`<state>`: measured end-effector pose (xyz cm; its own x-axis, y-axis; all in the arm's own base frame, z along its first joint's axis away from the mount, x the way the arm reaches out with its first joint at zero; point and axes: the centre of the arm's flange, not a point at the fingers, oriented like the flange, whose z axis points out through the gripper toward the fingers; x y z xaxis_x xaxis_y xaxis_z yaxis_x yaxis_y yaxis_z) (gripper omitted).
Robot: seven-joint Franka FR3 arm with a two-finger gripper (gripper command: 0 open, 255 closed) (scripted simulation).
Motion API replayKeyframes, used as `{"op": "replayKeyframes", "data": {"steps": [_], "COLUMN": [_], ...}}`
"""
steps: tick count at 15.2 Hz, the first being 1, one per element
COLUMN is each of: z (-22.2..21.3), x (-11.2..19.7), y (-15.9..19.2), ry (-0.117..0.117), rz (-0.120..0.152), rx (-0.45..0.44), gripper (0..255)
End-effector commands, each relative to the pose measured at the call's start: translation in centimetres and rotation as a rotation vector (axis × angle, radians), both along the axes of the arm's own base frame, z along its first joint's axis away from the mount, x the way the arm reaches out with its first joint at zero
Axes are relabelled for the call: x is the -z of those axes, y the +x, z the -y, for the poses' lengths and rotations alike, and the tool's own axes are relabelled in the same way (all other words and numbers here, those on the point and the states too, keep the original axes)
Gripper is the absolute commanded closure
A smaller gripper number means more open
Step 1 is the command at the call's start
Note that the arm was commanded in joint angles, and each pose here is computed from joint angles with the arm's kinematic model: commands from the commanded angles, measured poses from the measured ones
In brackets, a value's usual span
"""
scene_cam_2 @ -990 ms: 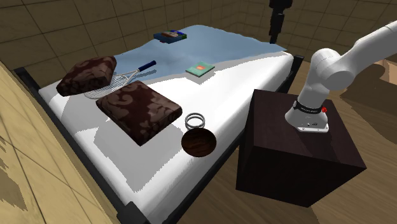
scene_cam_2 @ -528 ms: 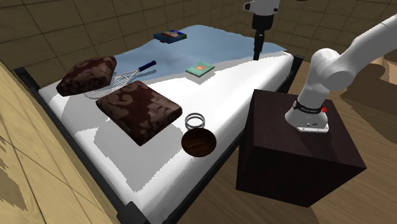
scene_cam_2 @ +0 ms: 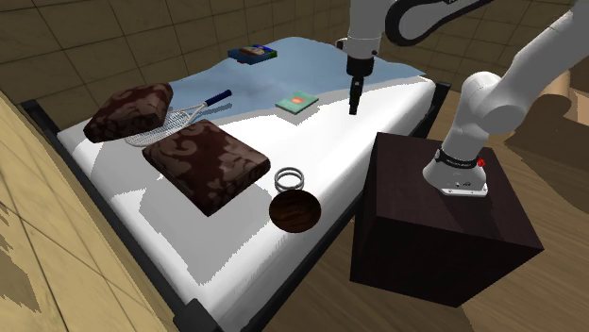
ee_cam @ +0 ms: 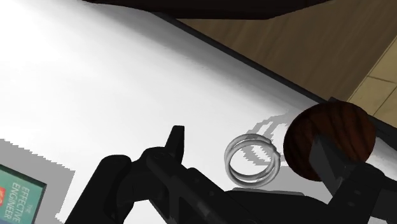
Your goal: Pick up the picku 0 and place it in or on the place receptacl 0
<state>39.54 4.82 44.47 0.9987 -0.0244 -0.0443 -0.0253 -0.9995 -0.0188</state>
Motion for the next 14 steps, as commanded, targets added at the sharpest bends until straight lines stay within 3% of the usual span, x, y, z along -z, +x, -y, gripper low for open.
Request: {"op": "replayKeyframes", "data": {"steps": [1,14], "z": [0.0,-0.9], "x": [2.0,16.1], "y": [1.6,11.1], "ry": [0.003,0.017], "rz": [0.005,0.018], "rx": [0.001,0.009], "gripper": [0,0]}}
